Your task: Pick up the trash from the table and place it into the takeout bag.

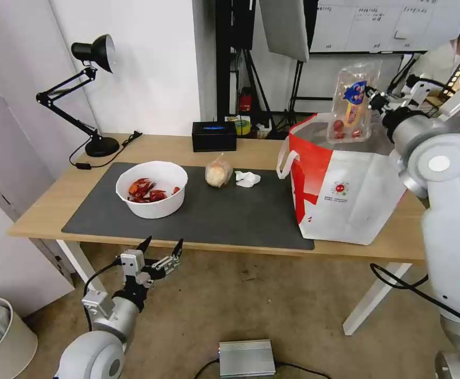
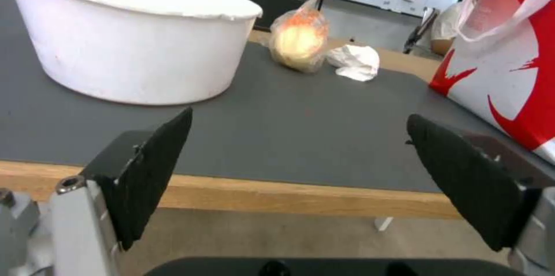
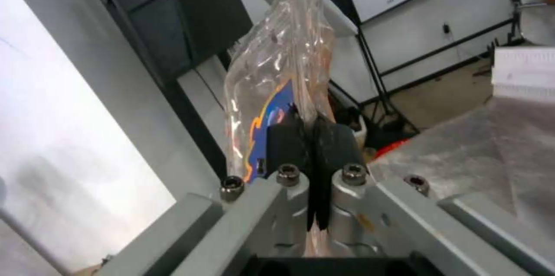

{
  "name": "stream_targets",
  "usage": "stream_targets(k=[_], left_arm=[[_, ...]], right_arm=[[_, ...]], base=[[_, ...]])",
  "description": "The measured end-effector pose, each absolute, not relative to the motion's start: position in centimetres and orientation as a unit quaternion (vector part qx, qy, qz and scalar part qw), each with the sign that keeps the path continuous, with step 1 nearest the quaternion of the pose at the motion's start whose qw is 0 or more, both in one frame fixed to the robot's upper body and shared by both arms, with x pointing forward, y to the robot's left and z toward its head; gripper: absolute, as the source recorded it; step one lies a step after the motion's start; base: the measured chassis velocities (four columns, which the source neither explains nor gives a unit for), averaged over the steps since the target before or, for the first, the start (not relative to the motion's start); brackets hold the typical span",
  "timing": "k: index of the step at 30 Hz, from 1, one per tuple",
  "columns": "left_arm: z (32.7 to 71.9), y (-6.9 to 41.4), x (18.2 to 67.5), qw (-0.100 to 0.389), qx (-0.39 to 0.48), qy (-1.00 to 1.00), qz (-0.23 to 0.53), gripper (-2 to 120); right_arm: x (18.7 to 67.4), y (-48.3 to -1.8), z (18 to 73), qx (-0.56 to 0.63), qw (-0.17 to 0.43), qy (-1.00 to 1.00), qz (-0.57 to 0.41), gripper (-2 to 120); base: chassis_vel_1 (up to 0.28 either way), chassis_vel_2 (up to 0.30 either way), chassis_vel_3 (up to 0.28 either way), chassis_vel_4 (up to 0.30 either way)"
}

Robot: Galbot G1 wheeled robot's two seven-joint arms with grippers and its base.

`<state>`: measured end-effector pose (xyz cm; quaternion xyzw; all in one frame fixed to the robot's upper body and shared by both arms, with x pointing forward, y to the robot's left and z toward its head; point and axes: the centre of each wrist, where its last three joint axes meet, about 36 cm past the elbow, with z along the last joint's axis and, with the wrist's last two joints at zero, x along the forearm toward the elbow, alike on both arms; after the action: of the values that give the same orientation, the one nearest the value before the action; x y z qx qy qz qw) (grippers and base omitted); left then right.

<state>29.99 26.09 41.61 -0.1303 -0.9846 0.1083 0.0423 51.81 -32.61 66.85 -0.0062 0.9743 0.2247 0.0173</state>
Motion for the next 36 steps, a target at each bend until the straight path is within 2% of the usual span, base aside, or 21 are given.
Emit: stream_targets(k=[18,21,22,24,26,27,28,31,32,34,36], left_arm=[[41.8,26.0,29.9,0.040,-0.131,-0.984,0.110,100],[41.8,26.0,29.8,0.041,-0.131,-0.984,0.110,100],[41.8,26.0,29.8,0.041,-0.131,-0.984,0.110,100],[41.9,26.1,29.8,0.040,-0.131,-0.985,0.108,100],[42.0,26.1,29.8,0.039,-0.131,-0.985,0.107,100],[42.1,26.1,29.8,0.037,-0.131,-0.985,0.106,100],[42.1,26.1,29.8,0.037,-0.131,-0.985,0.106,100],[42.1,26.1,29.8,0.037,-0.131,-0.985,0.107,100],[42.1,26.1,29.8,0.037,-0.131,-0.985,0.107,100],[42.1,26.1,29.7,0.037,-0.131,-0.985,0.108,100],[42.2,26.1,29.7,0.037,-0.131,-0.985,0.108,100]], right_arm=[[50.5,-31.5,64.7,-0.012,0.002,0.975,0.220,0],[50.3,-31.3,64.9,-0.018,0.005,0.975,0.222,11],[50.3,-31.3,64.9,-0.018,0.005,0.975,0.222,11],[50.1,-31.1,65.2,-0.022,0.009,0.975,0.222,23],[50.1,-31.1,65.3,-0.022,0.010,0.975,0.221,26],[50.1,-31.1,65.4,-0.023,0.011,0.975,0.220,35],[50.1,-31.1,65.4,-0.023,0.011,0.975,0.220,35],[49.9,-31.2,65.6,-0.025,0.012,0.975,0.219,48],[49.9,-31.2,65.6,-0.025,0.012,0.975,0.219,48],[49.7,-31.1,65.7,-0.032,0.012,0.974,0.223,59],[49.6,-31.0,65.8,-0.034,0.013,0.974,0.223,62]], base=[[0.000,0.000,0.000,0.000],[0.000,0.000,0.000,0.000],[0.000,0.000,0.000,0.000],[0.000,0.000,0.000,0.000],[0.000,0.000,0.000,0.000],[0.000,0.000,0.000,0.000],[0.000,0.000,0.000,0.000],[0.000,0.000,0.000,0.000],[0.000,0.000,0.000,0.000],[0.000,0.000,0.000,0.000],[0.000,0.000,0.000,0.000]])
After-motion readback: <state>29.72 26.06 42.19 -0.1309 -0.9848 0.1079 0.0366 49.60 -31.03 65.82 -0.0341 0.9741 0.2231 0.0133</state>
